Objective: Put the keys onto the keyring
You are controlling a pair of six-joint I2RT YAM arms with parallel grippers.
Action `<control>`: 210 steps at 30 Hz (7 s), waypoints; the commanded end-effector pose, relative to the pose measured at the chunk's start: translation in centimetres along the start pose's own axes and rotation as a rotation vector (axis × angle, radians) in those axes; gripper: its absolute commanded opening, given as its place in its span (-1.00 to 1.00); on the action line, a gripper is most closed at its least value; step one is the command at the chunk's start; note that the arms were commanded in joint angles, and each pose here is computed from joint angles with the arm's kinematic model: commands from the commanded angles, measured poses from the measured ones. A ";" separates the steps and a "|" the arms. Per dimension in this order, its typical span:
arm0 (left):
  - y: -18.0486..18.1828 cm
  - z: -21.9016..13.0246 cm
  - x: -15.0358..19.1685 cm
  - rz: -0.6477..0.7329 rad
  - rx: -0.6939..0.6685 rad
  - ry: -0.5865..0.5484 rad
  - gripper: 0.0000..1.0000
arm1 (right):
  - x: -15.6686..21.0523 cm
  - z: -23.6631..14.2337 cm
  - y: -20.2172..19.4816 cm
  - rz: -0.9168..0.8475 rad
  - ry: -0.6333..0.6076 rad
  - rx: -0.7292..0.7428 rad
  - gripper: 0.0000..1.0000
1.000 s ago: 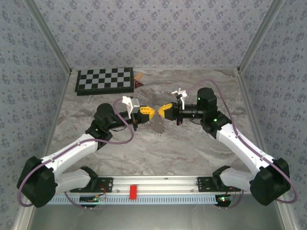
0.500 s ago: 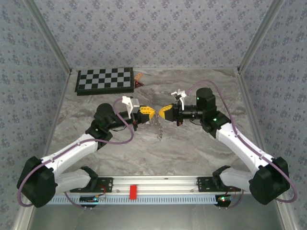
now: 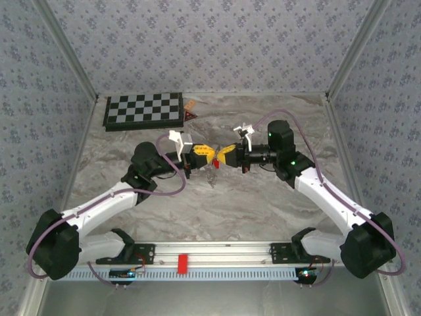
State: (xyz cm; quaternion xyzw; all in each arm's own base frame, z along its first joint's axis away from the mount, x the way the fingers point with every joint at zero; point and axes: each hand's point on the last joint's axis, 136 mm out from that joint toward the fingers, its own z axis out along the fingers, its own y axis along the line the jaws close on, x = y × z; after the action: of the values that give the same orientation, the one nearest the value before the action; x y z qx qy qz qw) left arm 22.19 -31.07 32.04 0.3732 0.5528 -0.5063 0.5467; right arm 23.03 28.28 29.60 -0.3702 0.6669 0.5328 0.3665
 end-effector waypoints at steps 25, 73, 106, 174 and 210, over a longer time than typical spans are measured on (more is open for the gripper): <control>-1.3 -0.1 -3.0 0.054 0.023 -0.093 -1.00 | 0.9 -1.7 -0.6 -0.170 -0.131 0.162 -0.32; -0.7 0.3 -1.2 0.029 0.019 -0.040 -1.00 | 0.1 -0.7 0.7 -0.344 -0.141 0.216 -1.00; -0.7 0.4 2.2 0.005 0.039 0.086 -1.00 | -1.1 -2.2 0.5 -0.354 -0.169 0.258 -1.00; 3.8 -8.2 1.2 0.003 -0.439 -0.031 0.99 | 0.8 0.5 -20.0 -0.074 -0.153 0.622 -1.00; 4.5 -8.0 1.6 -0.036 -0.457 -0.035 0.99 | 20.9 -2.0 -17.6 0.452 0.294 0.706 -1.00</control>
State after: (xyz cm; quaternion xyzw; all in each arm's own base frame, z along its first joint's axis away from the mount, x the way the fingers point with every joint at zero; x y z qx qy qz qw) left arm 24.32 -22.82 27.81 0.2320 0.6624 -0.3800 0.6025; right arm 30.05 21.35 4.38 -0.1490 0.9060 0.2745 0.2857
